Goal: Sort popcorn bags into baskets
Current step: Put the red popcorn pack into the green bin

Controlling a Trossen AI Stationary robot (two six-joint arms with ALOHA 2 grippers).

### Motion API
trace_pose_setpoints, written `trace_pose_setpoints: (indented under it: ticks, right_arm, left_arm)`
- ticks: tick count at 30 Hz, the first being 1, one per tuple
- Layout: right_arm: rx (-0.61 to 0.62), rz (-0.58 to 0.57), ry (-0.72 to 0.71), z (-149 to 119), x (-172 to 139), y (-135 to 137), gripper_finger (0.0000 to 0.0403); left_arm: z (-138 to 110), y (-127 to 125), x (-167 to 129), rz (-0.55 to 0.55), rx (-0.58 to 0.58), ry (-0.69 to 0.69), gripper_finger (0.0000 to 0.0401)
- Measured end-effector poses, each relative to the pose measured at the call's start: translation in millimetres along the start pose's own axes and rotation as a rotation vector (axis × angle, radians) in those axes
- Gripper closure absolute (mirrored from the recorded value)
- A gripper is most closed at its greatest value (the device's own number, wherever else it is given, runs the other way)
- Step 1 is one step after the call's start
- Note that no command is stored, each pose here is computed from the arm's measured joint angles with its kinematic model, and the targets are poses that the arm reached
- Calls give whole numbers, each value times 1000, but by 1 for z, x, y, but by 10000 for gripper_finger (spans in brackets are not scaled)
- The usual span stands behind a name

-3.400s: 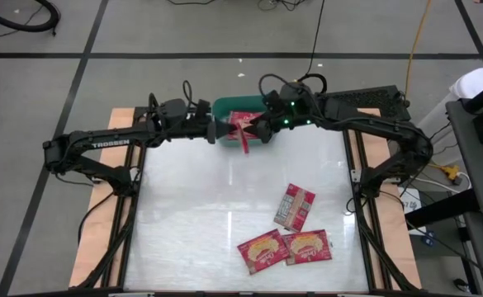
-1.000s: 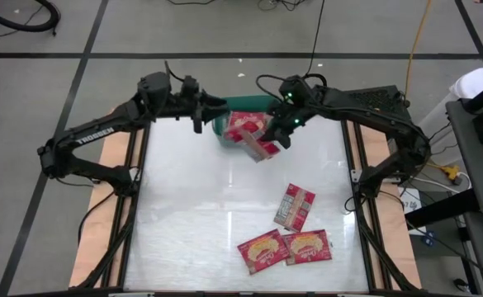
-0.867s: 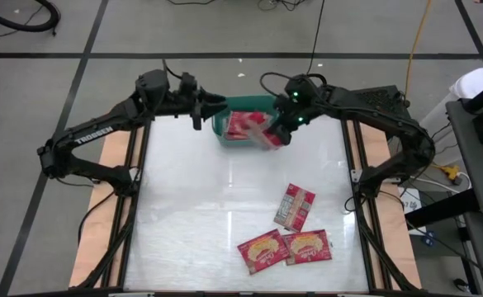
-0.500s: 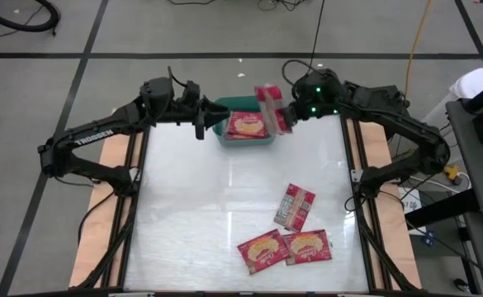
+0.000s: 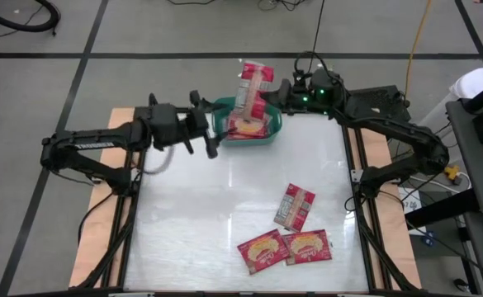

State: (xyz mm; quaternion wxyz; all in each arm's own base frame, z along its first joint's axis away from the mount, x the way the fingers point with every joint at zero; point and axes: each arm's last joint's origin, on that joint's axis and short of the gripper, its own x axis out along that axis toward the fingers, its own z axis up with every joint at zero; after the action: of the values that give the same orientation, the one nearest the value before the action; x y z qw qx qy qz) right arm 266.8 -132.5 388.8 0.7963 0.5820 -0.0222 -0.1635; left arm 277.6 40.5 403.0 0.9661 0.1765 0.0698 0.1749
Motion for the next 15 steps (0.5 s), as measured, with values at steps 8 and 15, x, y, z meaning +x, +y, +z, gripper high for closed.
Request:
trace_pose_setpoints:
  ticks: [8, 15]
  right_arm:
    - [313, 159, -82, -13, 12, -27, 394]
    - [456, 190, -93, -31, 16, -45, 394]
  left_arm:
    - [-24, -15, 29, 105, 202, 179, 34]
    - [-40, -21, 53, 195, 398, 261, 80]
